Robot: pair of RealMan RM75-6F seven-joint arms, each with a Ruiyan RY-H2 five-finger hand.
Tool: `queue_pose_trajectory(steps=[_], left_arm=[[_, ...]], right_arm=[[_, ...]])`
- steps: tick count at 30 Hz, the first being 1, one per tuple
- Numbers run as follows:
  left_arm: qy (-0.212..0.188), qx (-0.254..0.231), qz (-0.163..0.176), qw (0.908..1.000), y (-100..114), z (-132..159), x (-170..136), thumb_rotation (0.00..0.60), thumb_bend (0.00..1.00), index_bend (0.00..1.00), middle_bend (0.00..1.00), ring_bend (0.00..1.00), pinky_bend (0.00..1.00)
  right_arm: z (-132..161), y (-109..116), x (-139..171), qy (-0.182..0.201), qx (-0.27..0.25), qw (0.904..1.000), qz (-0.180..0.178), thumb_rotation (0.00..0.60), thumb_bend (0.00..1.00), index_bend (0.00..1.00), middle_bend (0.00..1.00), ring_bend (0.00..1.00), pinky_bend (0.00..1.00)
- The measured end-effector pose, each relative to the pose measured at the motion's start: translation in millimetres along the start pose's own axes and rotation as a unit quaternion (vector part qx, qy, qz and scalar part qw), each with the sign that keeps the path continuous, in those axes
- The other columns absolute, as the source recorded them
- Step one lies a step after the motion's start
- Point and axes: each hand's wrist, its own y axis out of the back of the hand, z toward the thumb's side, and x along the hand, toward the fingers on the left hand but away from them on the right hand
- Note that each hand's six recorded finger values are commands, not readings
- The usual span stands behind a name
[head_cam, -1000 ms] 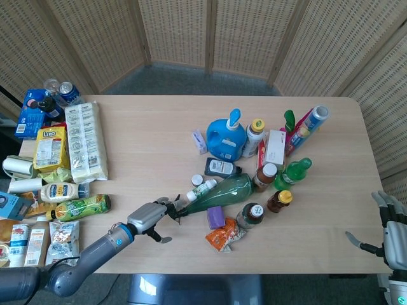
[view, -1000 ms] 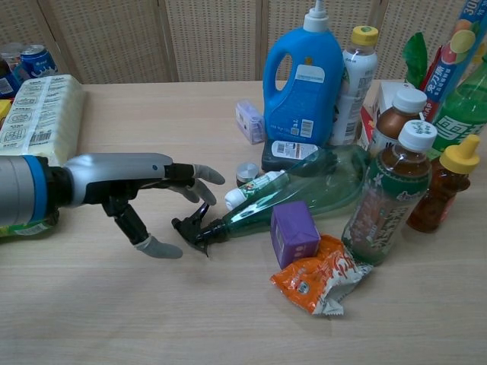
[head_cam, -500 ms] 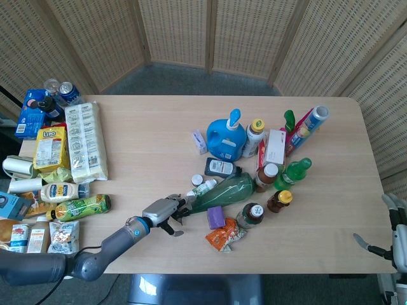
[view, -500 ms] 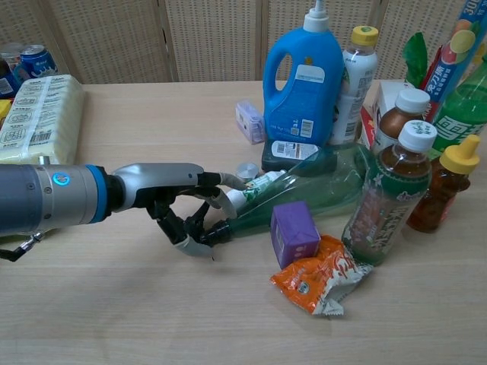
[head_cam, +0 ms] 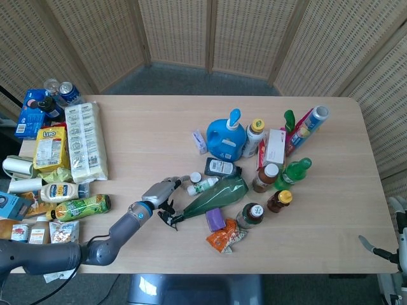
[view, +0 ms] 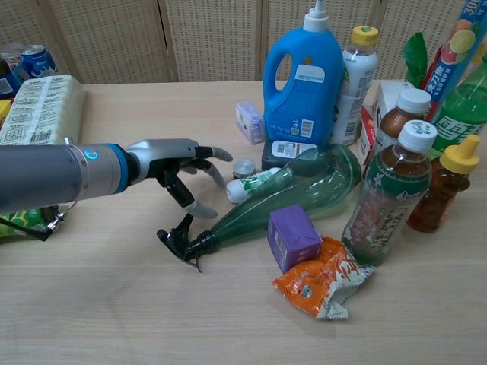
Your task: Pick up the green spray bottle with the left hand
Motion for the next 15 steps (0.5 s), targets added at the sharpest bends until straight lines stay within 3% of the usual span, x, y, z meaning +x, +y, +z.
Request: queue_pose_trajectory(steps=[6, 15], left_arm=[[0.001, -0.014, 0.038, 0.9992, 25.5, -3.7, -17.9, 0.600, 0.28, 0.00, 0.00, 0.00, 0.00], [-0.067, -0.014, 0.028, 0.9973, 19.6, 21.7, -53.4, 0.600, 0.28, 0.00, 0.05, 0.05, 0.00]], right_arm=[[1.6, -0.1, -0.2, 0.002, -0.002, 1.0000, -0.002, 0.490, 0.03, 0.00, 0.00, 0.00, 0.00], [3.7, -0.3, 0.1, 0.007, -0.005, 1.0000, -0.003, 0.492, 0.04, 0.00, 0.00, 0.00, 0.00]])
